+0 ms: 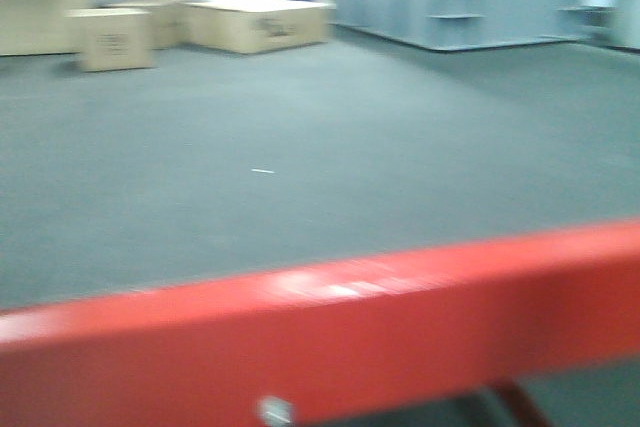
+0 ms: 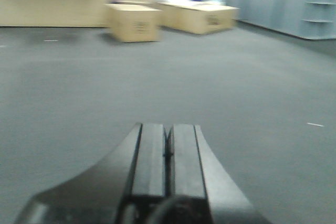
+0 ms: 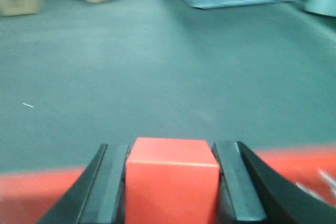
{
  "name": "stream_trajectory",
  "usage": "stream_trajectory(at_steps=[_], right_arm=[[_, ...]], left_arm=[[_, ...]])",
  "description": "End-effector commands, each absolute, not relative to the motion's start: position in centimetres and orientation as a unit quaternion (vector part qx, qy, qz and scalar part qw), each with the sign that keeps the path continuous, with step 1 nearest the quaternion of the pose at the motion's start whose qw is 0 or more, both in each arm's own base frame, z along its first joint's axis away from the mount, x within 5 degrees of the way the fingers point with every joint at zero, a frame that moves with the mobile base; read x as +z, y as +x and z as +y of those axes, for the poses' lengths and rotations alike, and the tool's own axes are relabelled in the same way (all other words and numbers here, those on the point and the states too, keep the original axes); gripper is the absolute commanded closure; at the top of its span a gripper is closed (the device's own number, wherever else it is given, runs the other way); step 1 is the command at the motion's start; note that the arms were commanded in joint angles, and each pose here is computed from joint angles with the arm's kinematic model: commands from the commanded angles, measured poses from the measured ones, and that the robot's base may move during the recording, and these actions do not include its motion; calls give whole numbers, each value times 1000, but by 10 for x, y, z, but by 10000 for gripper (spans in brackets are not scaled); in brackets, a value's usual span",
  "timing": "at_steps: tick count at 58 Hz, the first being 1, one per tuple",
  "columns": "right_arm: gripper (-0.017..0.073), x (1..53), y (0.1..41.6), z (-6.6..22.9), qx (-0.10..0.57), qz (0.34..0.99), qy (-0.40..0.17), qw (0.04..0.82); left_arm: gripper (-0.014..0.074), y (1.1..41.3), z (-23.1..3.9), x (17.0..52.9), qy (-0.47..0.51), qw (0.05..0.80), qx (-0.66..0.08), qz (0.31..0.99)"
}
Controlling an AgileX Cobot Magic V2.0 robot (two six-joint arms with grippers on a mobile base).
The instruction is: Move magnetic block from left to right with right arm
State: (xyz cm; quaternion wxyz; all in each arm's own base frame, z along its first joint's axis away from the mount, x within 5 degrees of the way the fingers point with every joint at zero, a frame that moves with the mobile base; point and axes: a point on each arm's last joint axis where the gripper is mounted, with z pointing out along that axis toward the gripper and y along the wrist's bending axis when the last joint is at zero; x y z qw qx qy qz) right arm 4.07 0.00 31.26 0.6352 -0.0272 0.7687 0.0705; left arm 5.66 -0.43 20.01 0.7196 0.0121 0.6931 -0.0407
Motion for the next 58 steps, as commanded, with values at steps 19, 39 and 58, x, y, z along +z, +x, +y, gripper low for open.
stream_trajectory(at_steps=[19,39,58], right_arm=[[378,329,42,1,70,735,-37,673],[378,329,42,1,70,735,-37,673],[378,329,42,1,70,735,-37,673]], left_arm=[[720,56,-4,205,6,746,-44,664],[720,56,-4,205,6,746,-44,664],[720,56,-4,205,6,746,-44,664]])
